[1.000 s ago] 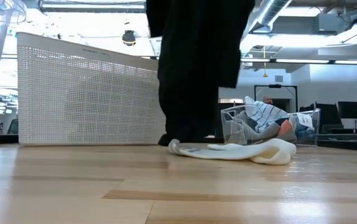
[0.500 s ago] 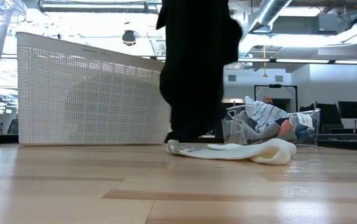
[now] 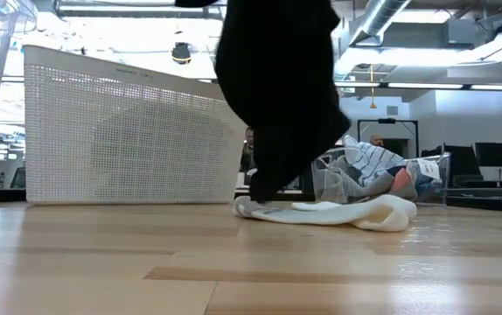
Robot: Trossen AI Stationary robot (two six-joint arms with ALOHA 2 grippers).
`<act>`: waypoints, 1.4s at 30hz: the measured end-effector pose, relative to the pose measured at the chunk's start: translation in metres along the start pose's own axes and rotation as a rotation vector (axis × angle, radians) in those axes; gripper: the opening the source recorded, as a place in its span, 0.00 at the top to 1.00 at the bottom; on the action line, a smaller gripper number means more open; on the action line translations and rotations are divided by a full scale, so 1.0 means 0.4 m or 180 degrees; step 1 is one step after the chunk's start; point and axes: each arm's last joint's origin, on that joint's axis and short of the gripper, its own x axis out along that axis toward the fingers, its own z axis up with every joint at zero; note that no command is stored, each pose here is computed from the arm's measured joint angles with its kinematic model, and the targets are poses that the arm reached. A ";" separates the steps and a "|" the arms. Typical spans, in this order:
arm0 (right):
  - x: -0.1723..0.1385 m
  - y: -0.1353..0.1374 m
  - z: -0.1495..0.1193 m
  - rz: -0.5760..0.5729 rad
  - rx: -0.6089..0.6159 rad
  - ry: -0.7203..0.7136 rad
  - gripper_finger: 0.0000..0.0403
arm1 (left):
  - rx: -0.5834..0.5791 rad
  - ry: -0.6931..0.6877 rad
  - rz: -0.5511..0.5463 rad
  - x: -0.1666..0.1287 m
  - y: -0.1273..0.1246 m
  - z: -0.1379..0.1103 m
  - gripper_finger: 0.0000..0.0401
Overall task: Pick & Place Cloths
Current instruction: Put the black shirt into the white bin
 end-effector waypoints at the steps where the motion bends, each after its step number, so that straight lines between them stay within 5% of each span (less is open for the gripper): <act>1: 0.000 -0.001 0.002 0.0026 0.0003 -0.0016 0.98 | 0.0005 -0.0022 -0.0035 0.003 -0.003 0.010 0.86; 3: -0.006 -0.001 0.008 0.0043 0.0013 -0.0028 0.97 | 0.0010 -0.0065 -0.0091 0.004 -0.010 0.034 0.95; 8: -0.045 -0.018 0.061 0.0000 -0.0027 -0.0204 0.98 | 0.0527 -0.0617 0.0051 -0.061 -0.046 0.200 0.99; 13: -0.063 -0.064 0.117 -0.0211 -0.0260 -0.0427 0.98 | 0.1475 -0.1001 0.1111 -0.205 -0.084 0.374 1.00; 18: -0.044 -0.133 0.126 -0.0488 -0.0382 -0.0470 0.97 | 0.2119 -0.1048 0.1917 -0.333 -0.112 0.468 1.00; 24: 0.070 -0.236 0.062 -0.0574 -0.0448 -0.0414 0.98 | 0.2322 -0.0515 0.2711 -0.403 -0.076 0.473 1.00; 32: 0.246 -0.417 -0.179 -0.1004 -0.0451 0.0532 0.96 | 0.2635 0.0927 0.3994 -0.459 -0.014 0.422 1.00; 42: 0.272 -0.499 -0.353 -0.1375 -0.0611 0.1768 0.79 | 0.2166 0.2432 0.4110 -0.513 0.015 0.317 0.99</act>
